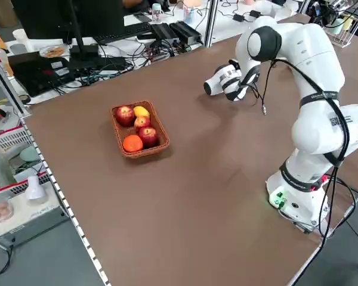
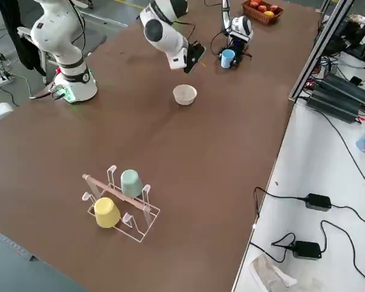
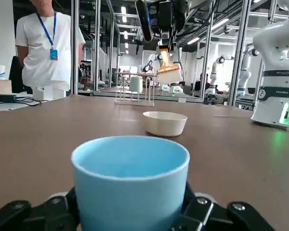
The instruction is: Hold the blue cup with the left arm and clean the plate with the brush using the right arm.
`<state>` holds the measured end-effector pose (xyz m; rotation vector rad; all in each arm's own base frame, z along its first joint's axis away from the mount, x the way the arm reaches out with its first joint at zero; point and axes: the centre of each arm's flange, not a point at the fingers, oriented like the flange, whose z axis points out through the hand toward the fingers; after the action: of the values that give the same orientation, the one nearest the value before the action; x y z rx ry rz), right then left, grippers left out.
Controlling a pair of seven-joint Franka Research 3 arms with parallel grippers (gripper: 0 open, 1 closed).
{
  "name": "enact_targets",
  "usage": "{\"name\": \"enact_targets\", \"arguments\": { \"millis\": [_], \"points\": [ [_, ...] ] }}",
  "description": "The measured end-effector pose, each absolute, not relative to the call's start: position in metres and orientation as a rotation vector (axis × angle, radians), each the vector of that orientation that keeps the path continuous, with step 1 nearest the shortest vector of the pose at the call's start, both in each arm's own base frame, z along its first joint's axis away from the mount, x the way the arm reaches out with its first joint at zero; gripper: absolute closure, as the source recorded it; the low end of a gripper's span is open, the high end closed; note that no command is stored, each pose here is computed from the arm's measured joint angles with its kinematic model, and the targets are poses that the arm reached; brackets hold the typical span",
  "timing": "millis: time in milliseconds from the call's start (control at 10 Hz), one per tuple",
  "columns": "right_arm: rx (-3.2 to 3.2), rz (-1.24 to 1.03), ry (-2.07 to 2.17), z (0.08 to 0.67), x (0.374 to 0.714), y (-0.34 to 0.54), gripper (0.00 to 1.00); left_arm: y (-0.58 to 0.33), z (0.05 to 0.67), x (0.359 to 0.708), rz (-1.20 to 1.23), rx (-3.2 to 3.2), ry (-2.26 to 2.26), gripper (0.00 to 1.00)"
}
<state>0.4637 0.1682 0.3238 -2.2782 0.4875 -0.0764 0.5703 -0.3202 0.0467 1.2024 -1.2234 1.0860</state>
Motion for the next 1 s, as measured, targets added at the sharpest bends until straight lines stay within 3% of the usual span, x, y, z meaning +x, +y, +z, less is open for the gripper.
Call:
{"name": "enact_targets", "arguments": {
  "millis": [400,1000],
  "points": [
    [-2.343,-0.151,0.531,0.333,0.445,0.222,0.95,-0.32,0.047,0.571,1.087,1.203,-1.224,0.3],
    [-2.451,-0.195,0.4,0.34,0.452,0.22,0.95,-0.32,0.047,0.571,1.087,1.204,-1.225,0.3]
  ]
}}
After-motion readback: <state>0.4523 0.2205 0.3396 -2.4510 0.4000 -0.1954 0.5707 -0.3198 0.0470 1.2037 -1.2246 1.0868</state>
